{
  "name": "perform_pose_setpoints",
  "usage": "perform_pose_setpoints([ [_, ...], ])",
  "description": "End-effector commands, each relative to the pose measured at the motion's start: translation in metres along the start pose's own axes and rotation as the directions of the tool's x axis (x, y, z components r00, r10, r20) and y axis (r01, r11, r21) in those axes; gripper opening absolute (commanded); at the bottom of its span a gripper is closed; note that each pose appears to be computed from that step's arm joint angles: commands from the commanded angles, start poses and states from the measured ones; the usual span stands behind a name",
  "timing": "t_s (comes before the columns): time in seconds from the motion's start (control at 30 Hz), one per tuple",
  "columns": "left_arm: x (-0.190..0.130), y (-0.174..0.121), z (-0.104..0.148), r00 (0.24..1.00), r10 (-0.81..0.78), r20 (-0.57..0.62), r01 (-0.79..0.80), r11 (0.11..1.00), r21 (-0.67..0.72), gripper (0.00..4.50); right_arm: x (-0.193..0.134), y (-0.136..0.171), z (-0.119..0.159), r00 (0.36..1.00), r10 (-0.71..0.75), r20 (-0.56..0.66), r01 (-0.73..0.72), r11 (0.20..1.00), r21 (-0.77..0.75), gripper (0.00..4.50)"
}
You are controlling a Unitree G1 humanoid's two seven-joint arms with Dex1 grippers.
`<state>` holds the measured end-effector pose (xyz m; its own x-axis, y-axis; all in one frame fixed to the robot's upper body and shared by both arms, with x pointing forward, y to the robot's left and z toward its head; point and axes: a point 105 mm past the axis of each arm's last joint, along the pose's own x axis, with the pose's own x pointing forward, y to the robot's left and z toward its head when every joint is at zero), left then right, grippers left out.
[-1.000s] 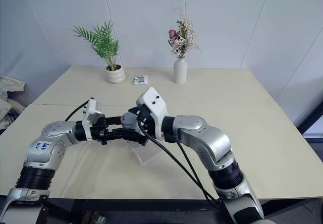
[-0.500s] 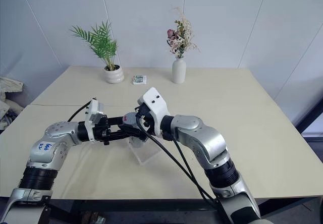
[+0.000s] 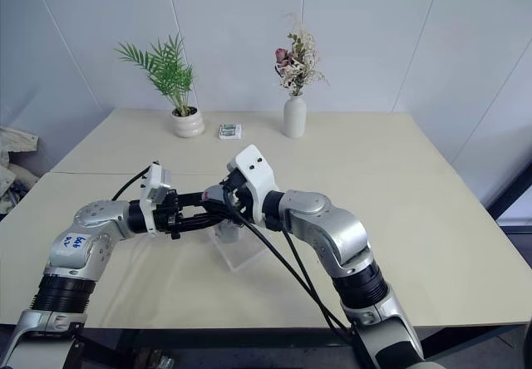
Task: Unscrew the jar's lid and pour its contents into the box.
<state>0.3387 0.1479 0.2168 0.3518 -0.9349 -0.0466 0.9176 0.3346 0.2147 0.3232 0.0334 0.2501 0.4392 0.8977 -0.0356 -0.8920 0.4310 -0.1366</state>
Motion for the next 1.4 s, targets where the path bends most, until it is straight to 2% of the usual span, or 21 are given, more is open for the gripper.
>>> perform_pose_setpoints([
  [0.03, -0.001, -0.001, 0.018, 0.999, -0.004, 0.033, 0.002, 0.998, 0.064, 2.34, 0.002, 0.010, 0.018, 0.997, 0.042, 0.061, -0.041, 0.999, -0.016, 2.54],
  [0.13, -0.001, -0.001, 0.017, 0.999, -0.006, 0.032, 0.004, 0.998, 0.064, 2.34, 0.002, 0.011, 0.018, 0.996, 0.056, 0.064, -0.055, 0.998, -0.011, 2.54],
  [0.23, -0.001, -0.002, 0.019, 0.999, -0.012, 0.034, 0.010, 0.998, 0.065, 2.34, 0.000, 0.018, 0.020, 0.988, 0.134, 0.073, -0.132, 0.991, -0.031, 2.54],
  [0.3, -0.001, -0.004, 0.021, 0.999, -0.036, 0.033, 0.033, 0.997, 0.072, 2.34, -0.010, 0.032, 0.024, 0.952, 0.295, 0.086, -0.288, 0.954, -0.089, 2.54],
  [0.4, -0.001, -0.005, 0.025, 0.997, -0.071, 0.032, 0.068, 0.994, 0.080, 2.34, -0.024, 0.039, 0.027, 0.890, 0.449, 0.079, -0.433, 0.886, -0.164, 2.54],
  [0.63, -0.004, -0.018, 0.033, 0.980, -0.196, 0.026, 0.194, 0.978, 0.072, 2.34, -0.038, 0.028, 0.029, 0.771, 0.637, 0.000, -0.625, 0.757, -0.193, 2.54],
  [0.8, -0.009, -0.027, 0.035, 0.966, -0.259, 0.020, 0.258, 0.965, 0.048, 2.34, -0.042, 0.024, 0.029, 0.706, 0.707, -0.031, -0.699, 0.690, -0.185, 2.54],
  [0.93, -0.012, -0.031, 0.034, 0.960, -0.278, 0.005, 0.278, 0.960, 0.036, 2.34, -0.044, 0.017, 0.028, 0.687, 0.726, -0.037, -0.720, 0.673, -0.172, 2.54],
  [1.07, -0.012, -0.033, 0.034, 0.962, -0.273, 0.013, 0.273, 0.962, 0.034, 2.34, -0.044, 0.012, 0.027, 0.694, 0.720, -0.030, -0.714, 0.682, -0.159, 2.54],
  [1.27, -0.010, -0.036, 0.036, 0.962, -0.274, 0.024, 0.273, 0.961, 0.033, 2.34, -0.043, 0.008, 0.026, 0.725, 0.689, -0.002, -0.682, 0.718, -0.135, 4.48],
  [1.4, -0.009, -0.036, 0.037, 0.961, -0.275, 0.031, 0.274, 0.961, 0.034, 2.34, -0.041, 0.005, 0.029, 0.749, 0.661, 0.039, -0.649, 0.745, -0.154, 4.48],
])
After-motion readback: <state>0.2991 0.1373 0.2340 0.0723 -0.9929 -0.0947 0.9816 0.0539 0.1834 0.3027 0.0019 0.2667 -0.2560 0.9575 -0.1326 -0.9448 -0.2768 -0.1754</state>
